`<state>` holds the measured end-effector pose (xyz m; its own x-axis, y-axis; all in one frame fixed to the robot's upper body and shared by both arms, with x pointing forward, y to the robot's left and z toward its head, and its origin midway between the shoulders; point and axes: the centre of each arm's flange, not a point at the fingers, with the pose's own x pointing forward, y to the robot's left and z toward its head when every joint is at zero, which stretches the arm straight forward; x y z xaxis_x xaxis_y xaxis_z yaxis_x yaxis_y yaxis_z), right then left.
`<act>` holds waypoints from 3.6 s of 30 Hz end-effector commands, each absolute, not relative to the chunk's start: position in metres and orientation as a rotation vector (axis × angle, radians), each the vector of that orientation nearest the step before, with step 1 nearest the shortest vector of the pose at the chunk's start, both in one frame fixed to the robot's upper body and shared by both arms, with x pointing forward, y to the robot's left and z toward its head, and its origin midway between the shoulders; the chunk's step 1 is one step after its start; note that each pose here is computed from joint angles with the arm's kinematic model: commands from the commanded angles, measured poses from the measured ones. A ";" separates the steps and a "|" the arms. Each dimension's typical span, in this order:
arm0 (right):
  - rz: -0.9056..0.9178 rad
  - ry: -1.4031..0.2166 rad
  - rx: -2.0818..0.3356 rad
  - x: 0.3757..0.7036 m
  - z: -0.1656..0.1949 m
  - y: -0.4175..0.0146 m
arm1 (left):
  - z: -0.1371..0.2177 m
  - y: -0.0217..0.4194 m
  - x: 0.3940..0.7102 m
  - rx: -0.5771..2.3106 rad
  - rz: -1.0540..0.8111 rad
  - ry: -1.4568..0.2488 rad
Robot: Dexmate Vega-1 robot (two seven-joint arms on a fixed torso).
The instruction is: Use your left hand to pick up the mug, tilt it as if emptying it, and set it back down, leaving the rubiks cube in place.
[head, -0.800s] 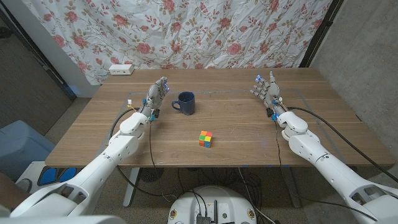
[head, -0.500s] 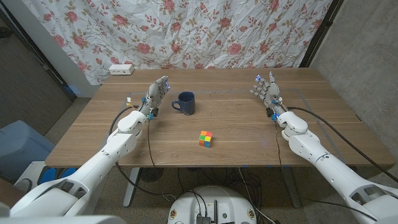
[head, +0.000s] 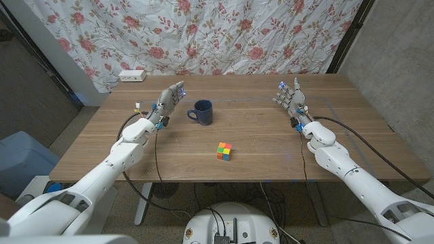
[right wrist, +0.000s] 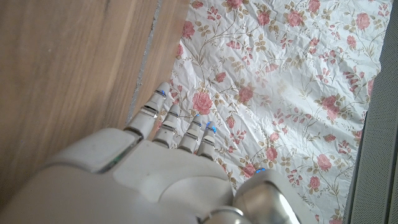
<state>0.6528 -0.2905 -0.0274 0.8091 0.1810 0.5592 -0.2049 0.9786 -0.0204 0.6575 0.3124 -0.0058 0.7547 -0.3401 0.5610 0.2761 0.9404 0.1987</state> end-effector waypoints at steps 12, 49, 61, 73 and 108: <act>0.206 -0.594 0.042 0.653 -0.027 -0.290 | 0.008 0.326 0.661 0.288 -0.521 -0.612; 0.206 -0.594 0.042 0.653 -0.027 -0.290 | 0.019 0.323 0.666 0.546 -0.750 -0.636; 0.206 -0.593 0.042 0.653 -0.027 -0.291 | 0.015 0.326 0.663 0.607 -0.709 -0.682; 0.206 -0.593 0.042 0.653 -0.027 -0.290 | 0.001 0.328 0.664 0.600 -0.650 -0.694; 0.206 -0.594 0.042 0.653 -0.027 -0.291 | -0.024 0.305 0.680 0.621 -0.678 -0.614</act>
<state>0.6527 -0.2905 -0.0273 0.8091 0.1809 0.5591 -0.2047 0.9786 -0.0203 0.6753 0.3132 -0.0215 0.6179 -0.7234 0.3079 0.3804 0.6178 0.6882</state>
